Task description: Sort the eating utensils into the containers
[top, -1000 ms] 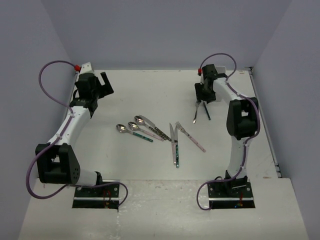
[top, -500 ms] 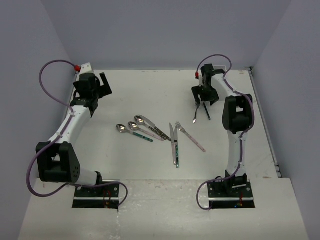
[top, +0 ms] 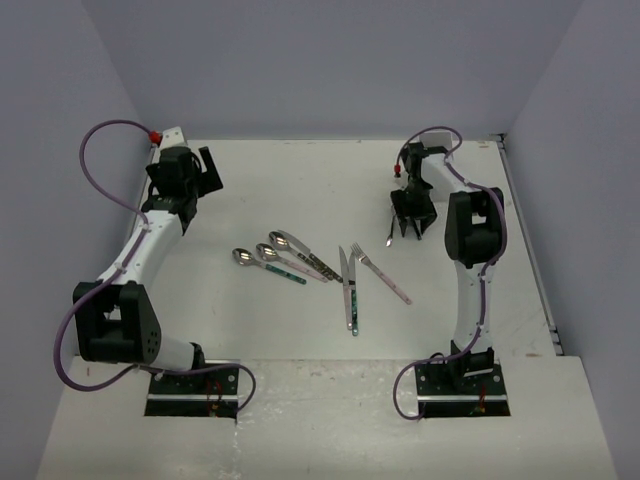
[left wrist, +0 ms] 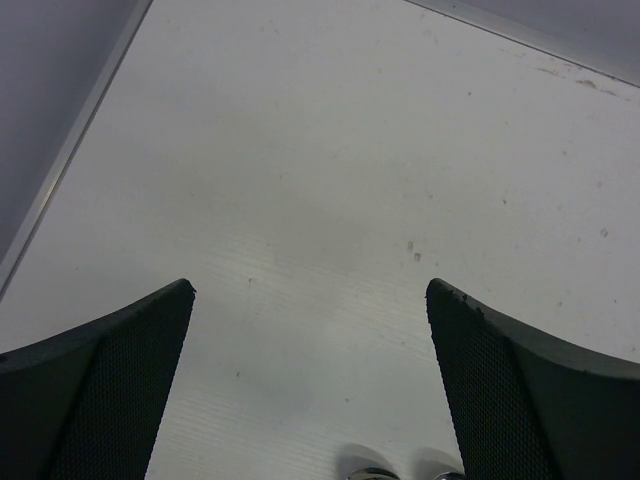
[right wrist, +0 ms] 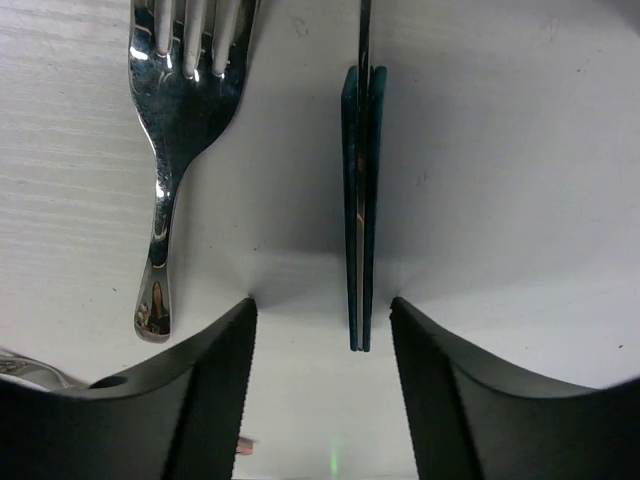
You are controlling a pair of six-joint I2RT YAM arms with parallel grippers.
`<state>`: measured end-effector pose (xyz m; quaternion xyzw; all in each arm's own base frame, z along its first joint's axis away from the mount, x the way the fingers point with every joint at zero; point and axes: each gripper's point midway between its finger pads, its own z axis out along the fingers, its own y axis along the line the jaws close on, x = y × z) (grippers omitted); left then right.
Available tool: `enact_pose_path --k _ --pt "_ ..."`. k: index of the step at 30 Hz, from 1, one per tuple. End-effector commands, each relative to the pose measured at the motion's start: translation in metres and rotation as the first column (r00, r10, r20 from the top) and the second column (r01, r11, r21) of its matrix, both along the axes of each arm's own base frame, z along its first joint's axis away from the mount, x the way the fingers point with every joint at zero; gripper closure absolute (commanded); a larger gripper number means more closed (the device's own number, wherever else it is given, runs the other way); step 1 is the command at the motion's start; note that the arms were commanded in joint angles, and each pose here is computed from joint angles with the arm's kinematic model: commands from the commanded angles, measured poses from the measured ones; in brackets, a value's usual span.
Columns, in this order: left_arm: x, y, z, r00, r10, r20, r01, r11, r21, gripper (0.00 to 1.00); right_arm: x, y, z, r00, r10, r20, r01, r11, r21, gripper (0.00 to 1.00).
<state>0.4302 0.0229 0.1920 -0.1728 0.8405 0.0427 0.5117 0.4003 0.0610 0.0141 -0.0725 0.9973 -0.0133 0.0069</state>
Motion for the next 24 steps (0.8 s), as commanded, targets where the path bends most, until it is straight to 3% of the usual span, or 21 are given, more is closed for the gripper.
enact_pose_path --k 1,2,5,12,17,20,24 --pt "0.003 0.009 0.013 0.999 0.024 0.021 -0.024 0.999 0.034 0.0 -0.002 0.0 0.017 0.999 -0.033 0.011 0.033 0.999 0.0 0.45" --pt "0.003 0.009 0.013 0.999 0.026 0.022 -0.026 0.999 0.033 0.0 -0.002 0.0 0.017 0.999 -0.033 0.012 0.033 0.999 -0.002 0.46" --pt "0.001 0.01 0.013 0.999 0.031 0.019 -0.032 0.999 0.036 0.0 -0.002 0.0 0.017 0.999 -0.04 0.004 0.04 0.999 -0.008 0.66" --pt "0.001 0.01 0.016 0.999 0.031 0.029 -0.032 0.999 0.032 0.0 -0.002 0.001 0.016 1.0 -0.031 -0.001 0.03 0.999 -0.023 1.0" --pt "0.001 0.008 0.019 0.999 0.021 0.038 -0.022 0.999 0.026 0.0 -0.007 0.005 0.017 0.995 0.082 0.056 -0.079 0.996 -0.045 1.0" --pt "0.0 0.007 0.023 0.999 0.017 0.048 -0.018 1.0 0.02 0.0 -0.001 0.008 0.028 0.983 0.098 0.156 -0.093 0.995 -0.041 1.0" --pt "-0.003 0.005 0.035 0.997 0.009 0.08 -0.01 1.0 0.008 0.0 0.025 0.025 0.067 0.896 0.146 0.419 -0.169 0.985 0.018 1.0"
